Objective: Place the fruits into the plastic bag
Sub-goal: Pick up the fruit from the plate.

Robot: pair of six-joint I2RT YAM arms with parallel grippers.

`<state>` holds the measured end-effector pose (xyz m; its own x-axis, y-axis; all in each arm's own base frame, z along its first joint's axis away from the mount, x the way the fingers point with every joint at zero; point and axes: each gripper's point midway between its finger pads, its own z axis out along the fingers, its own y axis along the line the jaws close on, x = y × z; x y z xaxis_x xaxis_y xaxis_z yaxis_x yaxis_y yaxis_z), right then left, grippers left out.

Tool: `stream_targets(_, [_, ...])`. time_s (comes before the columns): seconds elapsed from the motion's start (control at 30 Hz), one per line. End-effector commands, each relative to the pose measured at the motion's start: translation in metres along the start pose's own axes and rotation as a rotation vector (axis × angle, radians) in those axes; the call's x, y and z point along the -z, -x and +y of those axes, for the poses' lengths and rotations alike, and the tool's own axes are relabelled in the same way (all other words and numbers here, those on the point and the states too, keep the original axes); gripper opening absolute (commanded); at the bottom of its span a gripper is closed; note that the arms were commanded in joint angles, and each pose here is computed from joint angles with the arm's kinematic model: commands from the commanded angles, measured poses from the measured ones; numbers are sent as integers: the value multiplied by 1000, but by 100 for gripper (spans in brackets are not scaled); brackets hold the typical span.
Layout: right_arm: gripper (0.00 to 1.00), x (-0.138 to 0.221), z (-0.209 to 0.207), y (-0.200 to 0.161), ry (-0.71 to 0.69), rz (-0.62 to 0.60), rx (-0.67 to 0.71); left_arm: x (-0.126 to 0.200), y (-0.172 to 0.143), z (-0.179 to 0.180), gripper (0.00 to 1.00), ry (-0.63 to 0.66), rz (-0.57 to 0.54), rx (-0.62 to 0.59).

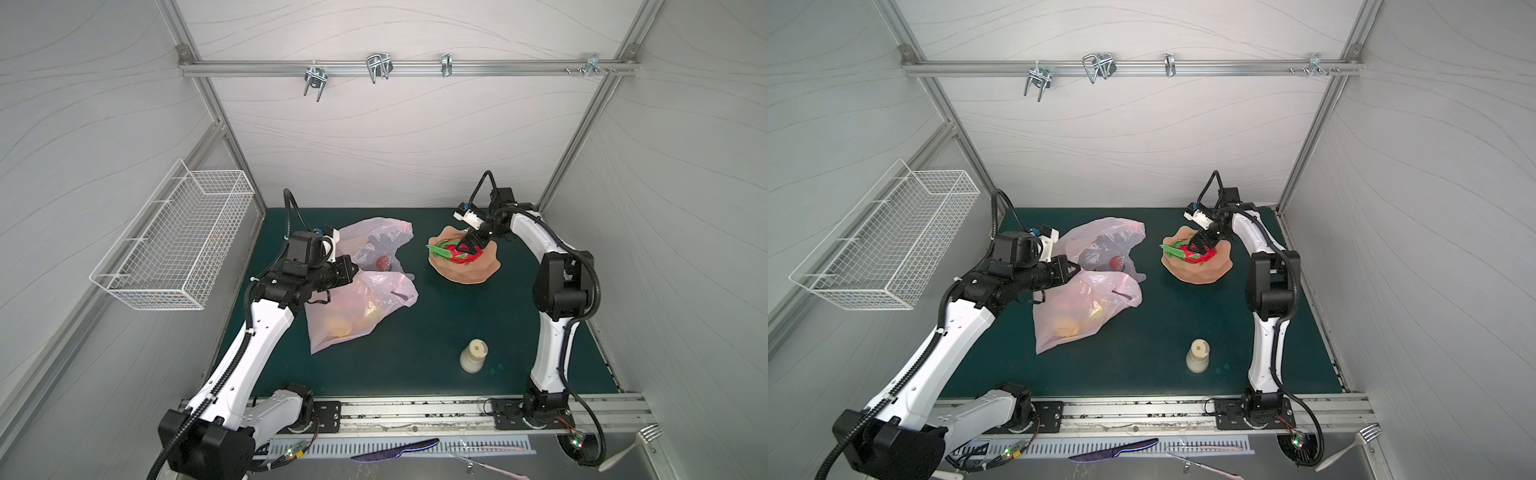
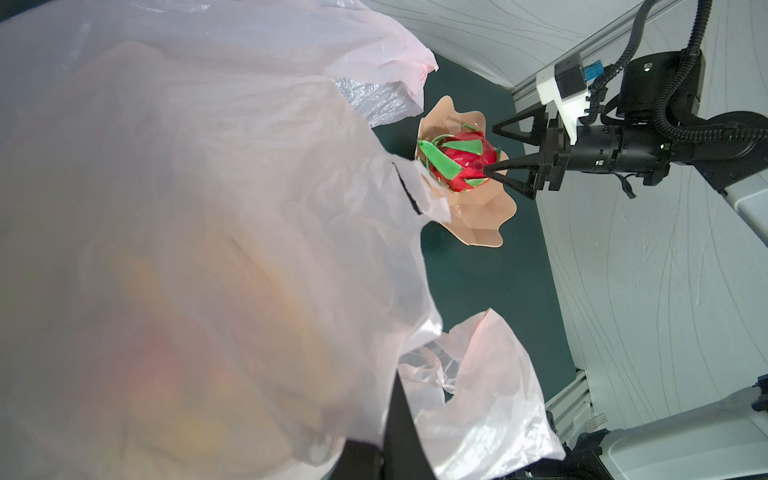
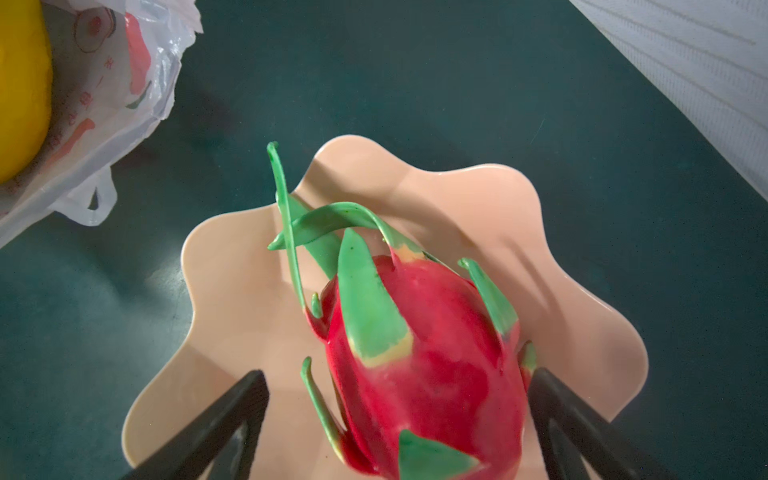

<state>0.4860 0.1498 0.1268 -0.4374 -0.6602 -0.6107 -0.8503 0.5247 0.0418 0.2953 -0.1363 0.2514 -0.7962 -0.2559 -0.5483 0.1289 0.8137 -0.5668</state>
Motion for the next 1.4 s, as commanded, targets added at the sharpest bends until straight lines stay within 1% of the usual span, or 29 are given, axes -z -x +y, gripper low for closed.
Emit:
stream_targets(0.0, [99, -5, 2, -6, 36, -22, -24, 7, 16, -13, 0, -25, -41, -41])
stream_targets(0.13, [99, -6, 4, -12, 55, -23, -44, 3, 19, -15, 0, -36, -43, -36])
stream_targets(0.27, [99, -12, 9, -21, 67, 1, -56, 4, 21, -16, 0, -35, -48, -41])
stream_targets(0.6, [99, -20, 42, -27, 120, 26, -46, 6, 17, -14, 0, -32, -48, -40])
stream_targets(0.83, [99, -33, 46, -30, 98, 75, -28, 6, 15, -15, 0, -36, -45, -41])
stream_targets(1.0, [99, -39, 44, -26, 84, 82, -12, 8, 14, -15, 0, -37, -46, -39])
stream_targets(1.1, [99, -46, 48, -31, 78, 111, 2, 9, 12, -14, 0, -34, -45, -38])
stream_targets(1.23, [99, -57, 48, -38, 27, 150, 40, 10, 12, -13, 0, -31, -47, -39])
stream_targets(1.37, [99, -64, 38, -42, -62, 180, 68, 11, 13, -14, 0, -32, -49, -41])
